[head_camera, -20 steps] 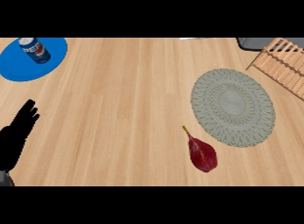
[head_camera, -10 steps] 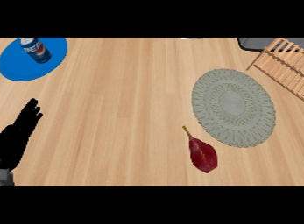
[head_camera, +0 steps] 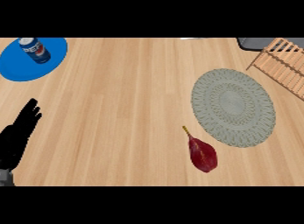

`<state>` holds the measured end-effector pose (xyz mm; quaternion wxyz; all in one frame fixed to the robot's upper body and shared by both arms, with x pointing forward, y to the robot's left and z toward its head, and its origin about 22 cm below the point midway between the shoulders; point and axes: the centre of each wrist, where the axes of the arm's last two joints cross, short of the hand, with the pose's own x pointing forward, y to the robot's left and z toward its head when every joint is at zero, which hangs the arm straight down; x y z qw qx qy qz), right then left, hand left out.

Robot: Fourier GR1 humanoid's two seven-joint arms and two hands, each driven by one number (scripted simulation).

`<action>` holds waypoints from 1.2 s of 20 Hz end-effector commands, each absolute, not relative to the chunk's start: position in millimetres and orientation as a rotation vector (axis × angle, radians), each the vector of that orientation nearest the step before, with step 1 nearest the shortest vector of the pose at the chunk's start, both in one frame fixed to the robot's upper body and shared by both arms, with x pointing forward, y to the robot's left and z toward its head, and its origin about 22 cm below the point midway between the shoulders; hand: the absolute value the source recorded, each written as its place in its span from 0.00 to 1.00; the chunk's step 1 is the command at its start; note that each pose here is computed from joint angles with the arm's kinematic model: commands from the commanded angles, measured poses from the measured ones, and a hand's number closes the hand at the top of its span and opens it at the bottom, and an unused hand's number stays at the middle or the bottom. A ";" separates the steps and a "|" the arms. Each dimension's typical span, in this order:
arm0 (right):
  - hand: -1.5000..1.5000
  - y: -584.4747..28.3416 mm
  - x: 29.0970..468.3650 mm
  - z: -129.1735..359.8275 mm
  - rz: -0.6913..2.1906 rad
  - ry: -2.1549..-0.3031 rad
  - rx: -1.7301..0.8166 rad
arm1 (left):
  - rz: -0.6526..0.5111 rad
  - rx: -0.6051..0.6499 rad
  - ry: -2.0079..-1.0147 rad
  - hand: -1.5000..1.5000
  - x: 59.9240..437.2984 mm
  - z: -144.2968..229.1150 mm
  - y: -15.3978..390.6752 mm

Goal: Pick the tomato from the placemat and place it in the tiered shelf

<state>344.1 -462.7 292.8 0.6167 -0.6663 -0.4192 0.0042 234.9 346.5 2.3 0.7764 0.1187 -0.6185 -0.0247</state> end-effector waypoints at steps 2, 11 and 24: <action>0.00 -475.3 344.6 298.2 -0.112 -1.078 -1.475 | -0.052 0.253 -1.345 0.50 243.8 5.2 346.1; 0.00 -466.4 321.1 321.9 -0.311 -1.253 -1.230 | -0.055 0.279 -1.340 0.50 236.5 -6.0 343.0; 0.00 -484.5 154.3 418.8 -0.519 -1.350 -1.302 | -0.019 0.298 -1.311 0.50 222.1 -14.6 355.9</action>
